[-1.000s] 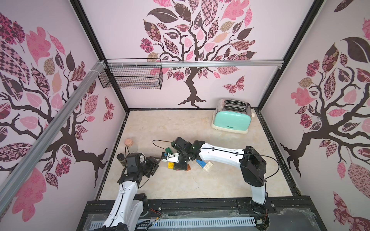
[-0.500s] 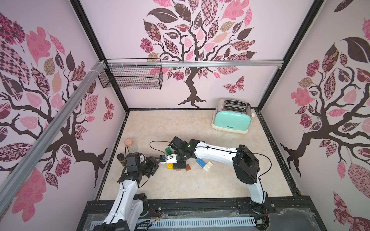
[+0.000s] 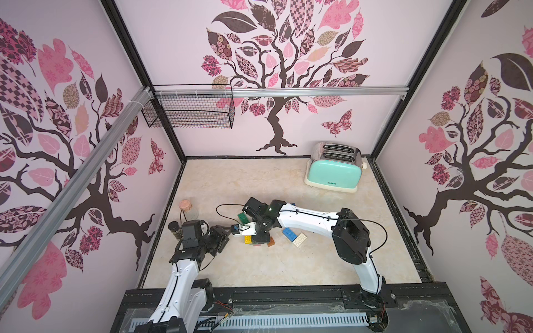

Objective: Assemble a heart with lego
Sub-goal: Assemble the lego brick with the lego brick.

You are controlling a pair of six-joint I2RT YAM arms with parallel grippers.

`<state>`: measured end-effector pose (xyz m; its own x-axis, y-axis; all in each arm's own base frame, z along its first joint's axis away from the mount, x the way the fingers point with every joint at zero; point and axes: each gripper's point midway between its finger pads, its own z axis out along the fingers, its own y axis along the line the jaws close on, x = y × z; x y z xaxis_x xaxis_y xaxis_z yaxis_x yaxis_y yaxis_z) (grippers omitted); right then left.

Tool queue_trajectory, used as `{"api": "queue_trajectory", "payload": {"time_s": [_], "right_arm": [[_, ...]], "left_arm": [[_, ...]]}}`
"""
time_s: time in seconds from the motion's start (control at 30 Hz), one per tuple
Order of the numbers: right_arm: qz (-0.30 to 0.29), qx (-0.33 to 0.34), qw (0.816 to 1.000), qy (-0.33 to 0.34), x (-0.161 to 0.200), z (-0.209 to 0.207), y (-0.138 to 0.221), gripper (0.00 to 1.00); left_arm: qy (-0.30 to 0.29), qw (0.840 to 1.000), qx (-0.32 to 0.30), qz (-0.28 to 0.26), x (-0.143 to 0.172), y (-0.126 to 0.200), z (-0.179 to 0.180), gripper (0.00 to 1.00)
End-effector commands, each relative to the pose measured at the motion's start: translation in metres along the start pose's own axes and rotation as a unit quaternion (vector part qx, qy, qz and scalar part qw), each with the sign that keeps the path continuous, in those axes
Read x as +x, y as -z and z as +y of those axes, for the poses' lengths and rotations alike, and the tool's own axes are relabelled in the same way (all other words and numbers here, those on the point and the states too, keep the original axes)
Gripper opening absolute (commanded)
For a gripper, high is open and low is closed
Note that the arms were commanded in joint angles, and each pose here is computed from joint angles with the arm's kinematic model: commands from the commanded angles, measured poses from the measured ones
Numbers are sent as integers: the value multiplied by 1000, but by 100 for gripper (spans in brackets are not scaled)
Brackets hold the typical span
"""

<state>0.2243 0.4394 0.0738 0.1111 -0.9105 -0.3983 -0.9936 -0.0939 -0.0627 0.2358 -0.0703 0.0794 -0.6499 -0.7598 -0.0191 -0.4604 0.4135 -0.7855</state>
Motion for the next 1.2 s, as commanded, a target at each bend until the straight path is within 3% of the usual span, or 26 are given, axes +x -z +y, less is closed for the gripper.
{"api": "queue_trajectory", "payload": {"time_s": [0.0, 0.33, 0.63, 1.17], "right_arm": [[-2, 5, 1000, -10, -3, -8, 6, 29], [22, 9, 999, -21, 7, -12, -2, 29], [47, -27, 998, -20, 19, 1, -13, 29], [16, -45, 999, -12, 8, 3, 4, 30]], "left_arm": [[-9, 1000, 3, -6, -3, 1, -2, 53], [-11, 1000, 4, -7, -3, 2, -2, 53], [-11, 1000, 4, -6, -2, 1, -2, 53], [-13, 1000, 6, -6, -3, 2, -3, 53]]}}
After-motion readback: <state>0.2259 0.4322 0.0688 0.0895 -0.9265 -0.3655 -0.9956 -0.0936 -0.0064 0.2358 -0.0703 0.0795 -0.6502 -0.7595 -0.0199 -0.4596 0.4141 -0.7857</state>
